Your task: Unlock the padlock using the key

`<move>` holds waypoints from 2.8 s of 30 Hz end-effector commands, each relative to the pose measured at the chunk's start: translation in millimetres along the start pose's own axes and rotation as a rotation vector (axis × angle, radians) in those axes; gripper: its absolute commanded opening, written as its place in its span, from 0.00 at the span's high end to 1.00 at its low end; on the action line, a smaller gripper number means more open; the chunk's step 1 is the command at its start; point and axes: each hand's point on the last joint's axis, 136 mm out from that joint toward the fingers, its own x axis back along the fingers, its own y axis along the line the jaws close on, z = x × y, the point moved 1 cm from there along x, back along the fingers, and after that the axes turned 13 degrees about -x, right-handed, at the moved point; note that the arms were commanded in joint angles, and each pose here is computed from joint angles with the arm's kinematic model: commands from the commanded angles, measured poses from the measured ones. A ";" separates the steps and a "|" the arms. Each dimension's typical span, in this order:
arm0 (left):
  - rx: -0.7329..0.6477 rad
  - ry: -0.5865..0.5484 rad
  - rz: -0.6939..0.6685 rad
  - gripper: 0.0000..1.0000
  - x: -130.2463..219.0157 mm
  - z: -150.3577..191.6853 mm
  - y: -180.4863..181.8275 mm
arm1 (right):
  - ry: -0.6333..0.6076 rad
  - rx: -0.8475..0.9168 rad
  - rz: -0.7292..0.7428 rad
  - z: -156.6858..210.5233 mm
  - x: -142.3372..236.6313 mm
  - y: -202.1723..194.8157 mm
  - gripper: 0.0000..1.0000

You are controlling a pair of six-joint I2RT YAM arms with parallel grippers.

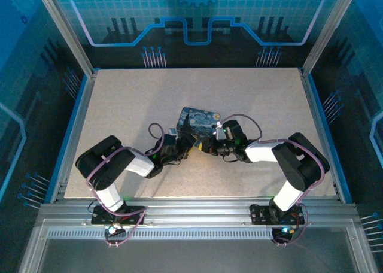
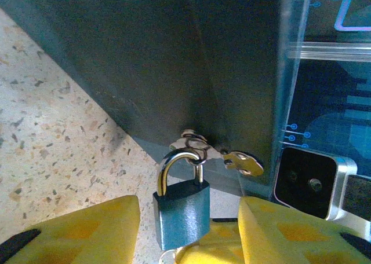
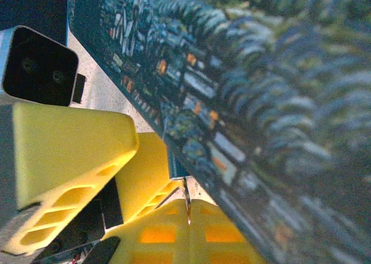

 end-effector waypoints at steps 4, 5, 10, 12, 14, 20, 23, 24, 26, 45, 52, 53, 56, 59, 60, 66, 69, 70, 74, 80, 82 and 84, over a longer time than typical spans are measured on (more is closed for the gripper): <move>0.015 -0.001 0.056 0.56 -7.6 0.8 -12.1 | 0.017 -0.011 -0.062 3.8 2.6 22.1 1.00; 0.015 -0.001 0.057 0.57 -8.0 1.0 -12.2 | 0.016 -0.014 -0.063 3.4 2.7 23.1 1.00; 0.020 -0.004 0.055 0.63 -8.9 1.0 -10.4 | 0.026 -0.035 -0.077 4.8 1.9 26.0 1.00; 0.022 -0.003 0.055 0.66 -9.0 1.6 -9.4 | 0.027 -0.050 -0.090 4.9 2.2 27.7 1.00; 0.024 -0.008 0.063 0.70 -9.0 0.6 -10.4 | 0.028 -0.061 -0.098 5.4 2.5 28.7 1.00; 0.023 -0.018 0.063 0.84 -7.2 -0.3 -9.5 | 0.013 -0.067 -0.100 4.7 6.6 29.0 0.93; 0.020 -0.023 0.061 0.91 -5.4 -0.8 -9.4 | -0.003 -0.059 -0.085 4.5 10.1 25.0 0.86; 0.017 -0.024 0.062 0.93 -5.0 -1.3 -10.2 | -0.009 -0.052 -0.075 4.6 11.7 22.9 0.83; 0.011 -0.025 0.063 0.95 -4.2 -1.6 -11.5 | -0.019 -0.042 -0.053 4.9 14.5 18.0 0.79; -0.075 -0.044 0.035 1.00 11.3 -9.3 -28.1 | -0.329 0.480 0.118 -25.7 109.0 38.4 0.25; -0.080 -0.030 0.035 1.00 5.4 -8.7 -31.9 | -0.467 0.789 0.136 -38.6 144.1 76.9 0.00; -0.077 -0.028 0.038 1.00 4.9 -8.3 -32.2 | -0.468 0.838 0.140 -38.8 145.6 80.5 0.00; -0.069 -0.025 0.037 1.00 4.2 -7.8 -30.5 | -0.453 0.999 0.144 -35.0 144.6 87.7 0.00; -0.060 -0.025 0.030 1.00 4.8 -7.3 -27.7 | -0.457 1.123 0.144 -30.1 141.6 87.5 0.00; -0.055 -0.026 0.027 1.00 5.1 -7.4 -27.3 | -0.464 1.165 0.138 -27.4 139.5 86.7 0.00; -0.047 -0.026 0.012 1.00 5.3 -8.1 -27.8 | -0.418 1.374 0.159 -6.0 119.8 74.6 0.00; -0.049 -0.023 0.004 1.00 5.3 -8.2 -28.5 | -0.372 1.444 0.232 -1.0 108.7 63.7 0.00; -0.049 -0.021 0.002 1.00 5.2 -8.0 -28.3 | -0.362 1.460 0.249 -0.1 105.6 60.8 0.00; -0.041 -0.021 0.000 1.00 5.0 -8.1 -27.9 | -0.323 1.523 0.323 2.3 94.7 50.4 0.00; -0.022 -0.013 0.003 1.00 4.0 -6.9 -28.0 | -0.261 1.655 0.418 12.4 82.1 39.1 0.00; -0.015 -0.008 0.003 1.00 2.9 -5.9 -27.7 | -0.244 1.681 0.434 15.3 79.9 34.4 0.00; -0.009 -0.009 0.010 1.00 2.4 -6.5 -28.9 | -0.231 1.688 0.442 17.0 78.5 31.1 0.00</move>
